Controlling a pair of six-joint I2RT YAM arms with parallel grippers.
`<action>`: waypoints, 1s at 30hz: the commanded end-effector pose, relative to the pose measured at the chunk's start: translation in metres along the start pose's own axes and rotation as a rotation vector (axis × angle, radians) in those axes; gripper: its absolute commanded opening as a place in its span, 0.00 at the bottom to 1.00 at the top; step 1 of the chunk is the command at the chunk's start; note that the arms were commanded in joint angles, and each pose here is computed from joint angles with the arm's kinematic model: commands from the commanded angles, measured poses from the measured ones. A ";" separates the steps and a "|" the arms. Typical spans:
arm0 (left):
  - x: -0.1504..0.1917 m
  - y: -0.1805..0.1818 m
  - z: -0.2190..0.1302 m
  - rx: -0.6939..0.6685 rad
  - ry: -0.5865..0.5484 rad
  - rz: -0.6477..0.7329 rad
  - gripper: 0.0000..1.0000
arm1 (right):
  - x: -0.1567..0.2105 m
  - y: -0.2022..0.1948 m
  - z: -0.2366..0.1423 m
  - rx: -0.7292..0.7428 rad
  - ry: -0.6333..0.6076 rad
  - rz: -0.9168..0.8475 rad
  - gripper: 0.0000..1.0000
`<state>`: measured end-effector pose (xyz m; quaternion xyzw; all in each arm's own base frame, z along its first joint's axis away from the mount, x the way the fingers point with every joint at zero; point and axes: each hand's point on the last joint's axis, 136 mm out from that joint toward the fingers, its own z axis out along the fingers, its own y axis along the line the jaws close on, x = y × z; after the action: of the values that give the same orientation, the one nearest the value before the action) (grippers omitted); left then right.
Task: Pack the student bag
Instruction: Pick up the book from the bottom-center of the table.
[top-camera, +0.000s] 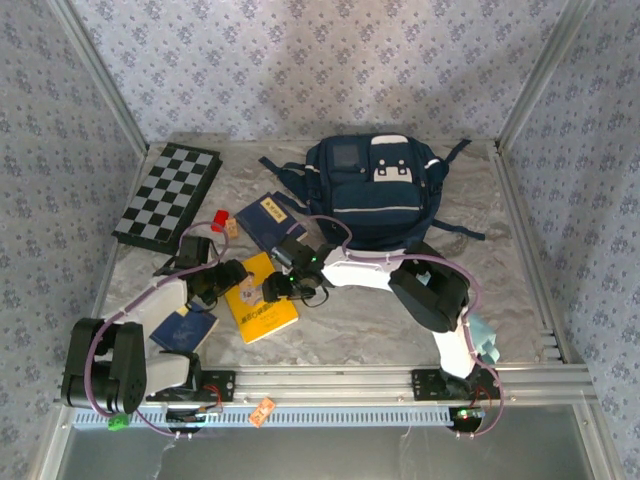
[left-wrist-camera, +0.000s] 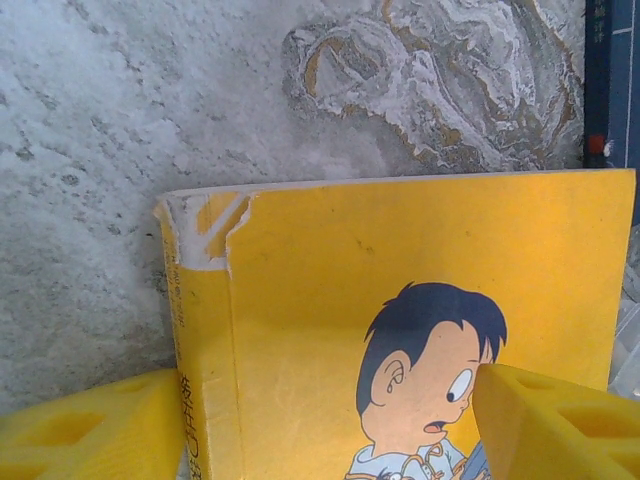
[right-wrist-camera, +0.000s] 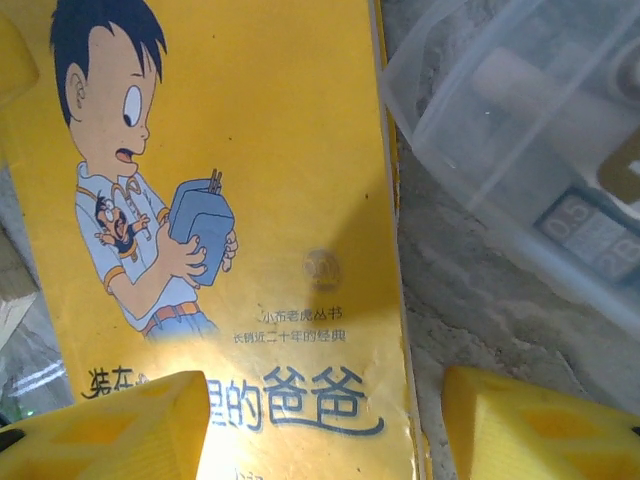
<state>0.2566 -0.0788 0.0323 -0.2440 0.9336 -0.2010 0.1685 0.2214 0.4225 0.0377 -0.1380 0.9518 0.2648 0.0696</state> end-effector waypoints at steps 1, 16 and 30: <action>0.005 -0.015 0.004 0.069 0.033 0.003 0.73 | 0.006 0.016 0.004 -0.052 0.052 -0.014 0.64; 0.007 0.000 0.006 -0.004 0.031 0.013 0.73 | -0.012 0.049 -0.041 -0.201 -0.007 -0.027 0.59; 0.010 -0.004 0.005 0.010 0.032 0.007 0.71 | -0.006 0.043 -0.033 -0.263 0.010 0.017 0.41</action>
<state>0.2563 -0.0775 0.0299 -0.2452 0.9352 -0.1920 0.1685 0.2169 0.4314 0.0756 -0.1278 0.9234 0.3597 0.0400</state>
